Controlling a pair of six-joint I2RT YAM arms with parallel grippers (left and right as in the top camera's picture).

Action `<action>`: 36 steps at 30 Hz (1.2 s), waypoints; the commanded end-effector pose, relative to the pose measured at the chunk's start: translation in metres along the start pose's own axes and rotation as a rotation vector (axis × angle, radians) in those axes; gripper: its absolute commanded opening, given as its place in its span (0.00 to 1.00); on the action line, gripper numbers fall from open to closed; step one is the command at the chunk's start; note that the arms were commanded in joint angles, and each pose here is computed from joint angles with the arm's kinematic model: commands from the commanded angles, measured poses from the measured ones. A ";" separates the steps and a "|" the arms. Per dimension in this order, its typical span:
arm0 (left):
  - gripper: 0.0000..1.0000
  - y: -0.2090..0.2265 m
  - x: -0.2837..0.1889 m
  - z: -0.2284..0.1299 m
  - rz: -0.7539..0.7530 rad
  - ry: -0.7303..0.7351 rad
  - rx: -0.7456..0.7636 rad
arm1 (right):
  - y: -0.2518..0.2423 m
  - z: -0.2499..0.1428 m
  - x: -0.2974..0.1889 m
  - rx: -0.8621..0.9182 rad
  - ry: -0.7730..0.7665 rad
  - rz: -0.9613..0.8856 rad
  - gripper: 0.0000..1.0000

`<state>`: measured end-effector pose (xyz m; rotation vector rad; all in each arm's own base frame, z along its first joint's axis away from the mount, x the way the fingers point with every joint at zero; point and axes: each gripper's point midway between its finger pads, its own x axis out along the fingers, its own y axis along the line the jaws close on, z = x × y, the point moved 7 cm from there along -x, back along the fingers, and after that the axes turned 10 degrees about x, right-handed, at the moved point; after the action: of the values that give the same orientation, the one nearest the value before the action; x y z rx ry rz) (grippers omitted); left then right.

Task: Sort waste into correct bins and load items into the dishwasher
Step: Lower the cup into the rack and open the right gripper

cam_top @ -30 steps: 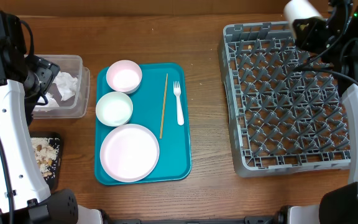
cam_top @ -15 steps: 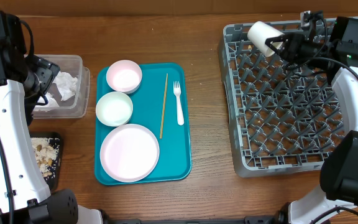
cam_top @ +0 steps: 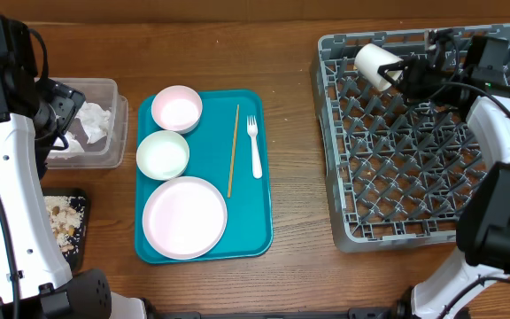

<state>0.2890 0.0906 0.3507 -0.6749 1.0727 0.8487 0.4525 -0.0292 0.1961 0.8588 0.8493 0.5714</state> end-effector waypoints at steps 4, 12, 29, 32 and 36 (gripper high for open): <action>1.00 0.000 -0.001 0.002 -0.001 -0.007 -0.026 | -0.022 0.001 0.011 -0.015 -0.004 0.001 0.04; 1.00 0.000 -0.001 0.002 -0.002 -0.007 -0.026 | -0.034 0.008 -0.007 0.056 -0.044 -0.017 0.04; 1.00 0.000 -0.001 0.002 0.000 -0.006 -0.026 | -0.035 0.009 -0.027 0.117 -0.051 -0.039 0.09; 1.00 0.000 0.000 0.002 0.000 -0.006 -0.025 | -0.023 0.010 -0.030 0.100 -0.043 0.008 0.08; 1.00 0.000 0.000 0.002 0.001 -0.005 -0.025 | -0.020 0.006 -0.031 0.120 -0.024 0.029 0.04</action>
<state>0.2890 0.0906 0.3507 -0.6749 1.0727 0.8487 0.4459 -0.0662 0.1781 0.9883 0.8718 0.5177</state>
